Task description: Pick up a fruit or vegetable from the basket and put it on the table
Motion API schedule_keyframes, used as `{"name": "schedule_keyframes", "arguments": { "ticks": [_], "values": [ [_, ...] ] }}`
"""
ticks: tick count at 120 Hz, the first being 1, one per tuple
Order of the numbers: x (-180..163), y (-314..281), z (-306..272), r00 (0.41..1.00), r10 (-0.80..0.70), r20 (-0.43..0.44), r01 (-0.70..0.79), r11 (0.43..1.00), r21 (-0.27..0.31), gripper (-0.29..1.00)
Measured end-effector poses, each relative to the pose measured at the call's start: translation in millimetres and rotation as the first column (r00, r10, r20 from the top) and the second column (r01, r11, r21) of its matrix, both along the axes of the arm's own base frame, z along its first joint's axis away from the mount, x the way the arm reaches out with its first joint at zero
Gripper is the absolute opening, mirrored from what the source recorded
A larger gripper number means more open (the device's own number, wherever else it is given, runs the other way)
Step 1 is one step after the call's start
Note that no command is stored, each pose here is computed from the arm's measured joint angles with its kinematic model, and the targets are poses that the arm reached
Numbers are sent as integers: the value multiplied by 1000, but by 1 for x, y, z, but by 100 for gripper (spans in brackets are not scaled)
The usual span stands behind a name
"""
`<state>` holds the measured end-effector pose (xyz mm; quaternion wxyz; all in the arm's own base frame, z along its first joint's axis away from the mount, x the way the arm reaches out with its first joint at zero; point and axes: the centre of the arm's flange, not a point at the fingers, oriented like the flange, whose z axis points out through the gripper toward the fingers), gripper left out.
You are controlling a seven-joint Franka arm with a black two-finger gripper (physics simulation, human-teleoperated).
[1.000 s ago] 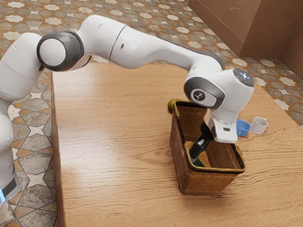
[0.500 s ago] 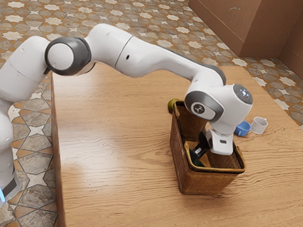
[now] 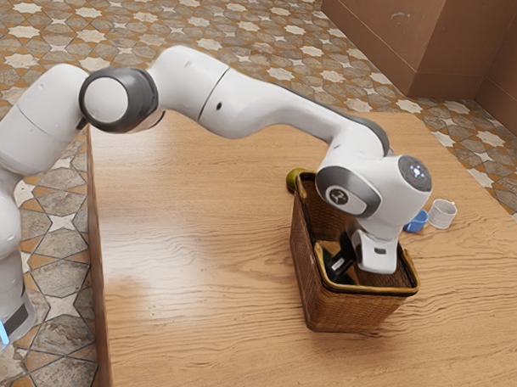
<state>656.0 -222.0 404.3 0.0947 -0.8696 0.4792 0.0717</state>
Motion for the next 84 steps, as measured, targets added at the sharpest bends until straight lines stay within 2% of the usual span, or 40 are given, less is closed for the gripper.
{"name": "schedule_keyframes", "arguments": {
  "ticks": [19,28,40,44,46,60,84],
  "values": [
    [-1,-4,1,1000,6,24,-7,1000,24,29],
    [0,-5,5,999,3,38,-5,1000,31,15],
    [0,-5,11,998,-3,55,1,999,41,4],
    [0,-4,14,998,-3,59,0,999,46,10],
    [0,-4,17,998,-4,61,1,999,48,17],
    [-3,-4,25,999,3,55,-6,998,56,22],
    [-13,-9,62,997,6,75,-12,997,81,17]
  ]
}}
